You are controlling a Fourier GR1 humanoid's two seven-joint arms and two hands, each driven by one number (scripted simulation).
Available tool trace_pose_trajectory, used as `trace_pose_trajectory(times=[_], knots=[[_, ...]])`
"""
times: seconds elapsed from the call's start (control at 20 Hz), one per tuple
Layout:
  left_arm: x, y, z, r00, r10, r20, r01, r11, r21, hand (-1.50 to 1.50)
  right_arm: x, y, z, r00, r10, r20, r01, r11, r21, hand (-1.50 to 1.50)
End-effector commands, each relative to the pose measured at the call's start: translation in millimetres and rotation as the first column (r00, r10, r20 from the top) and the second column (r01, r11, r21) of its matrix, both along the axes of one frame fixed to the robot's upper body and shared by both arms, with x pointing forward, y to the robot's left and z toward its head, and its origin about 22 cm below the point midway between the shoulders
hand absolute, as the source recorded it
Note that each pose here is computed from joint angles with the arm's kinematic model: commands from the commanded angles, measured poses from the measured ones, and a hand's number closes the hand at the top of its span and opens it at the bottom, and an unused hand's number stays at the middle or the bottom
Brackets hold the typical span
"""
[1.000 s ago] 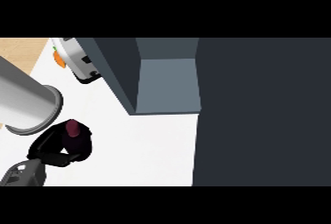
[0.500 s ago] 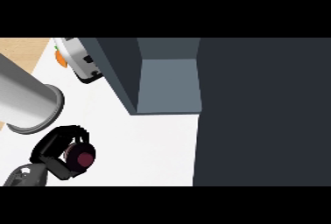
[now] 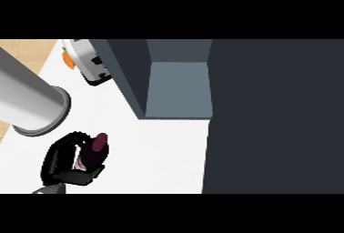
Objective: Pick up the wine, place it into the cabinet and close the cabinet
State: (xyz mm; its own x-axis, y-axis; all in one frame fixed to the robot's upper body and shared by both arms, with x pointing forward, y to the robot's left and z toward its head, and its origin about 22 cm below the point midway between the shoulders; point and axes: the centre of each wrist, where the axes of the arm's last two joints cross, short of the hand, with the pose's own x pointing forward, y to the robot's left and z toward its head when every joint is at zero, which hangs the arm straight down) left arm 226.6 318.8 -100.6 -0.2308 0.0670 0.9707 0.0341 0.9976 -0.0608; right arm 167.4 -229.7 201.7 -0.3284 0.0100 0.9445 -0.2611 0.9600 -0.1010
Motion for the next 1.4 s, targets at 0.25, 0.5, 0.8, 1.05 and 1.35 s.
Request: trace_pose_trajectory(times=[0.25, 0.5, 0.8, 1.05, 1.35], knots=[[-13.1, -30.0, 57.5, 0.988, 0.007, 0.155, 0.004, 0.998, -0.068, 1.50, -32.7, 2.6, 14.0, 0.998, 0.046, 0.035, -0.047, 0.998, 0.034, -1.50], [-14.5, -53.4, 85.3, 0.991, -0.038, 0.127, 0.051, 0.993, -0.102, 1.50, -30.3, 4.8, 20.0, 0.998, 0.055, 0.041, -0.056, 0.998, 0.032, -1.50], [-3.4, -91.7, 141.5, 0.991, -0.057, 0.123, 0.065, 0.996, -0.063, 1.50, -27.4, -5.9, 10.5, 0.998, 0.052, 0.041, -0.053, 0.998, 0.022, -1.50], [-10.2, -135.8, 162.9, 0.988, -0.118, 0.097, 0.124, 0.991, -0.059, 1.50, -35.6, -2.8, 7.3, 0.999, 0.042, 0.024, -0.044, 0.998, 0.053, -1.50], [-0.6, -169.5, 194.5, 0.978, -0.153, 0.139, 0.166, 0.982, -0.088, 1.50, -24.3, 4.8, 12.7, 0.998, 0.045, 0.034, -0.047, 0.998, 0.037, -1.50]])
